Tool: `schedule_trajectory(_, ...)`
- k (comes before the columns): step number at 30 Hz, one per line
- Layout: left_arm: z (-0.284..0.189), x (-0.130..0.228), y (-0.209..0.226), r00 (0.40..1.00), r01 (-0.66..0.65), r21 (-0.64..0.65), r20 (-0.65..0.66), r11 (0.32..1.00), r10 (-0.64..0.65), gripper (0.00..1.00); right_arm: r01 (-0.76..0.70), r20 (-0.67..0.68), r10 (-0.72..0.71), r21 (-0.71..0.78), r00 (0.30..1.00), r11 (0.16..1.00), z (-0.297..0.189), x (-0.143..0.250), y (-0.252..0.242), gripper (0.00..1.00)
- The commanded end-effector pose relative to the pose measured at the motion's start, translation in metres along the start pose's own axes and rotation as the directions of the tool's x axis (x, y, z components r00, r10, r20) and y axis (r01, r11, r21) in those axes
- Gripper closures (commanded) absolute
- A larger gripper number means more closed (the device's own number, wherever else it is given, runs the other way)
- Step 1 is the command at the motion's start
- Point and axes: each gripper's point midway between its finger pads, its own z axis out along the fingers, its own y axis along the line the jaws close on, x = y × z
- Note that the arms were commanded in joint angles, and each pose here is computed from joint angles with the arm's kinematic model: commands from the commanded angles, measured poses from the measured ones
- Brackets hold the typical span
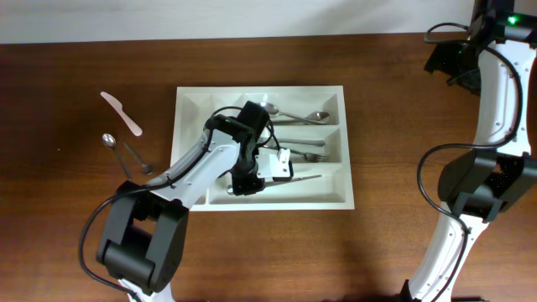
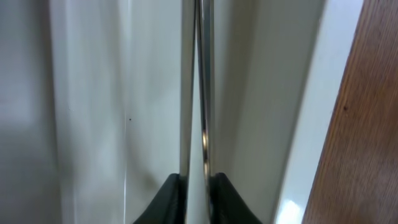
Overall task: Pack container
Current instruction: 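Release the knife into the bottom compartment and lift the left gripper, then lower the left gripper onto the pink plastic knife and grasp it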
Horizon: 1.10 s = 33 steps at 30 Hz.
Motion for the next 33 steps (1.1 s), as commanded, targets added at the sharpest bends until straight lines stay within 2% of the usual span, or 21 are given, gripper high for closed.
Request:
schedule_trajectory(1, -0.001, -0.003, 0.0, 1.0, -0.024, -0.003, 0.002, 1.0, 0.024, 0.51, -0.002, 0.024, 0.002, -0.01, 1.0, 1.0, -0.013, -0.003, 0.003, 0.01)
schedule_trajectory(2, -0.001, -0.003, 0.0, 1.0, -0.024, -0.003, 0.002, 1.0, 0.024, 0.43, -0.002, 0.024, 0.002, -0.01, 1.0, 1.0, -0.013, -0.003, 0.003, 0.01)
schedule_trajectory(3, -0.001, -0.003, 0.001, 1.0, -0.024, -0.005, 0.003, 1.0, 0.024, 0.39, -0.002, 0.025, 0.002, -0.01, 1.0, 1.0, -0.013, -0.003, 0.003, 0.01)
schedule_trajectory(9, -0.004, -0.011, 0.012, 0.999, -0.027, -0.049, 0.032, 0.998, 0.028, 0.38, -0.002, 0.024, 0.002, -0.01, 1.0, 1.0, -0.013, -0.003, 0.003, 0.01)
schedule_trajectory(14, -0.039, -0.044, 0.048, 0.989, 0.077, -0.17, 0.139, 0.982, -0.053, 0.38, -0.002, 0.024, 0.002, -0.01, 1.0, 1.0, -0.013, -0.003, 0.003, 0.01)
schedule_trajectory(16, -0.073, -0.063, 0.072, 0.973, 0.148, -0.25, 0.212, 0.957, -0.095, 0.31, -0.002, 0.024, 0.002, -0.01, 1.0, 1.0, -0.013, -0.003, 0.003, 0.01)
schedule_trajectory(17, -0.085, -0.066, 0.082, 0.965, 0.189, -0.286, 0.23, 0.94, -0.124, 0.2, -0.002, 0.024, 0.002, -0.01, 1.0, 1.0, -0.013, -0.003, 0.003, 0.01)
schedule_trajectory(18, -0.107, -0.066, 0.103, 0.94, 0.297, -0.352, 0.273, 0.888, -0.206, 0.13, -0.002, 0.024, 0.002, -0.01, 1.0, 1.0, -0.013, -0.003, 0.003, 0.01)
schedule_trajectory(19, -0.119, -0.064, 0.114, 0.921, 0.357, -0.384, 0.298, 0.852, -0.252, 0.0, -0.002, 0.024, 0.002, -0.01, 1.0, 1.0, -0.013, -0.003, 0.003, 0.01)
schedule_trajectory(20, -0.132, -0.058, 0.127, 0.892, 0.432, -0.417, 0.329, 0.8, -0.31, 0.01, -0.002, 0.024, 0.002, -0.01, 1.0, 1.0, -0.013, -0.003, 0.003, 0.01)
schedule_trajectory(22, -0.163, -0.026, 0.16, 0.764, 0.645, -0.474, 0.425, 0.6, -0.485, 0.01, -0.002, 0.024, 0.002, -0.01, 1.0, 1.0, -0.013, -0.003, 0.003, 0.01)
schedule_trajectory(24, -0.177, 0.01, 0.176, 0.628, 0.773, -0.485, 0.49, 0.409, -0.605, 0.01, -0.002, 0.024, 0.002, -0.01, 1.0, 1.0, -0.013, -0.003, 0.003, 0.01)
schedule_trajectory(25, -0.185, 0.045, 0.184, 0.478, 0.856, -0.465, 0.547, 0.225, -0.688, 0.01, -0.002, 0.024, 0.002, -0.01, 1.0, 1.0, -0.013, -0.003, 0.003, 0.01)
schedule_trajectory(27, -0.19, 0.079, 0.188, 0.337, 0.905, -0.417, 0.586, 0.082, -0.737, 0.01, -0.002, 0.024, 0.002, -0.01, 1.0, 1.0, -0.013, -0.003, 0.003, 0.01)
schedule_trajectory(28, -0.19, 0.099, 0.191, 0.242, 0.934, -0.358, 0.605, 0.012, -0.759, 0.01, -0.002, 0.024, 0.002, -0.01, 1.0, 1.0, -0.013, -0.003, 0.003, 0.01)
schedule_trajectory(29, -0.19, 0.109, 0.193, 0.197, 0.953, -0.303, 0.61, 0.003, -0.768, 0.01, -0.002, 0.024, 0.002, -0.01, 1.0, 1.0, -0.013, -0.003, 0.003, 0.01)
schedule_trajectory(31, -0.188, 0.115, 0.195, 0.133, 0.986, -0.161, 0.602, 0.043, -0.787, 0.01, -0.002, 0.024, 0.002, -0.01, 1.0, 1.0, -0.013, -0.003, 0.003, 0.01)
schedule_trajectory(33, -0.183, 0.116, 0.187, 0.093, 0.996, -0.057, 0.566, 0.073, -0.819, 0.01, -0.002, 0.024, 0.002, -0.01, 1.0, 1.0, -0.013, -0.003, 0.003, 0.01)
